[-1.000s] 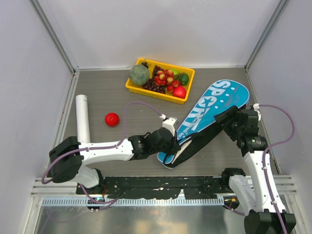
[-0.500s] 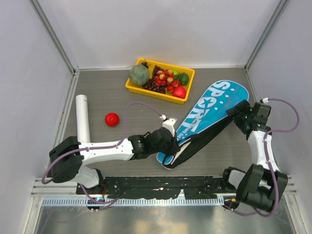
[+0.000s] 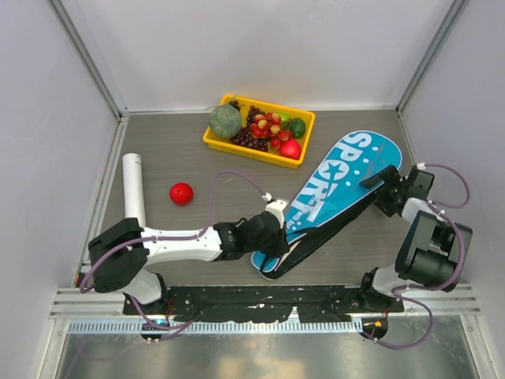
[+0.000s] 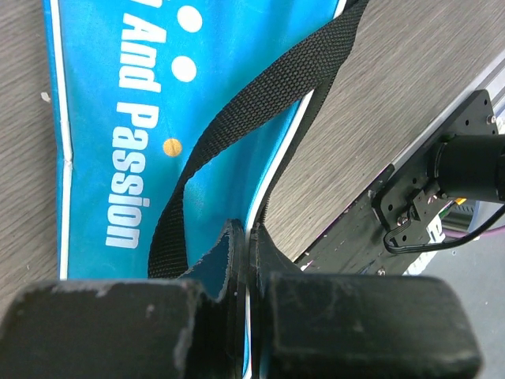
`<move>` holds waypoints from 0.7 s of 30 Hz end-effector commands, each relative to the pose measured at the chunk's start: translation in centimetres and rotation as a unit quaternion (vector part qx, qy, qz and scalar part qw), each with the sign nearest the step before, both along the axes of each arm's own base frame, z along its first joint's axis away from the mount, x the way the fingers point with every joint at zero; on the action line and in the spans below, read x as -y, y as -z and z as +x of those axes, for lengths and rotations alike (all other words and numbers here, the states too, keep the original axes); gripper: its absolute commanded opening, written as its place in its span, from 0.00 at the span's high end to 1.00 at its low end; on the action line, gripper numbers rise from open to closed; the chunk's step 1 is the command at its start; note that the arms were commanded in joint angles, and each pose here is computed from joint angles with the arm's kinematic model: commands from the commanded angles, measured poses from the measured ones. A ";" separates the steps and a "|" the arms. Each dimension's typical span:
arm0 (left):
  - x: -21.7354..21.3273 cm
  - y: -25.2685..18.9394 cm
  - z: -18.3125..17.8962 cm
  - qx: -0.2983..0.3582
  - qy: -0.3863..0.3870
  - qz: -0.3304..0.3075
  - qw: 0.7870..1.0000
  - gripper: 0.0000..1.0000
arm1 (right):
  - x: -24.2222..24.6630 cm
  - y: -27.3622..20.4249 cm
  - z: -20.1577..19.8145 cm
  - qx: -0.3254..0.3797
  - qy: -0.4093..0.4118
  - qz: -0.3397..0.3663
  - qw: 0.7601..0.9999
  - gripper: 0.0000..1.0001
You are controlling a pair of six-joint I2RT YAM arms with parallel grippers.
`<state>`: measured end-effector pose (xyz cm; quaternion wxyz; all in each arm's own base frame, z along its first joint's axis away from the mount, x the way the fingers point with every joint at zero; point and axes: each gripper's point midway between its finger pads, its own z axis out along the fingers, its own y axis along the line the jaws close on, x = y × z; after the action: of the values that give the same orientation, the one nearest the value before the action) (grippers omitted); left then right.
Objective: Pack up the badminton gear
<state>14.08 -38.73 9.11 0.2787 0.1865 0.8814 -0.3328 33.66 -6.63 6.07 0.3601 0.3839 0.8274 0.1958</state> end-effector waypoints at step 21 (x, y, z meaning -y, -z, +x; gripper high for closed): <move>2.5 -5.8 -3.8 -0.028 0.074 -0.133 0.988 0.80 | -0.5 -8.1 1.7 0.109 -0.031 -0.040 0.993 0.95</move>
<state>11.33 -39.25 8.64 0.2302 0.2021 0.8732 -0.3791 33.94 -5.47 7.06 0.3779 0.3628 0.8187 0.2353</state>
